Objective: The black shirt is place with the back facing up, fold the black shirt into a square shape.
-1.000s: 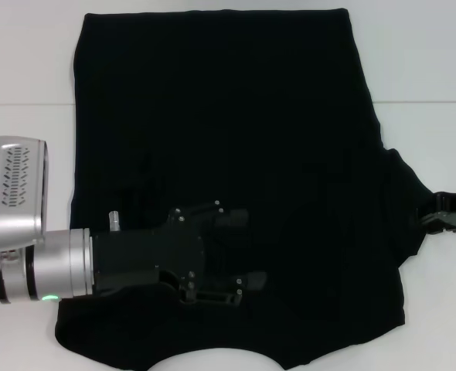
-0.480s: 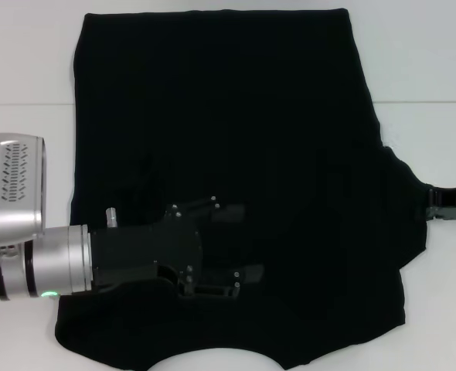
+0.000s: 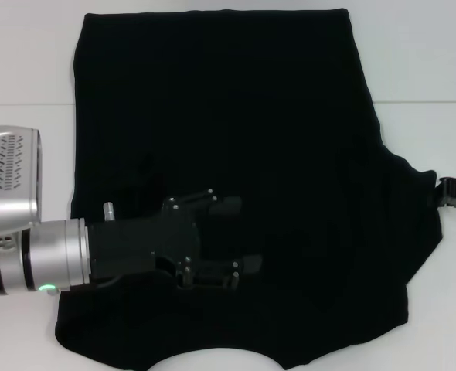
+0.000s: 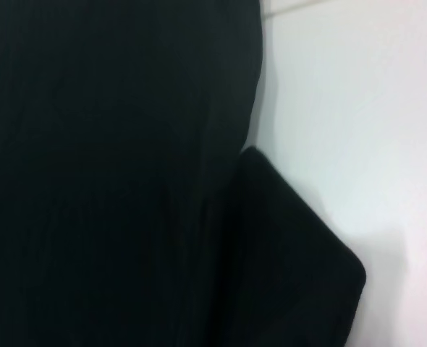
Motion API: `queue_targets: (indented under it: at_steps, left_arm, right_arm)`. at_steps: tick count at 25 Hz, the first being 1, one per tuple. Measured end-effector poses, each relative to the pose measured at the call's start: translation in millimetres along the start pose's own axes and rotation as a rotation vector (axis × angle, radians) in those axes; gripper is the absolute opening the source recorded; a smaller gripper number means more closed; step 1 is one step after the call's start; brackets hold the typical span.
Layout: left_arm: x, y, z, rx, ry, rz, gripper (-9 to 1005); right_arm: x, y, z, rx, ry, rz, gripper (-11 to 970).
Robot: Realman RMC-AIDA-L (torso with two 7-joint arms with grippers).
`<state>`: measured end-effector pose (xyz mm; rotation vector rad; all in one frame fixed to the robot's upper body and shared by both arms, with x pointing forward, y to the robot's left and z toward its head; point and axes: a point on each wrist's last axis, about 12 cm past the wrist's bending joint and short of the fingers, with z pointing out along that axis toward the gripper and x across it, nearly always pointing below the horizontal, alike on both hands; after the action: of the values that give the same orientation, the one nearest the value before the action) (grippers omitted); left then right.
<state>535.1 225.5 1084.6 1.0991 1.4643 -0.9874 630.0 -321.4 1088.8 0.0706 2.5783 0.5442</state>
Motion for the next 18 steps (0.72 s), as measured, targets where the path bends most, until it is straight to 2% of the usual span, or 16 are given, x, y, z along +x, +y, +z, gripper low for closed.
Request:
queue_targets:
  at_steps: [9, 18]
  left_arm:
    - [1, -0.9, -4, -0.031, -0.037, -0.020, 893]
    - [5, -5.2, -6, -0.038, -0.041, -0.040, 892]
  right_arm:
    - [4, -22.5, -15, 0.001, -0.057, 0.011, 5]
    - [6, -36.3, -23, 0.017, -0.085, 0.021, 5]
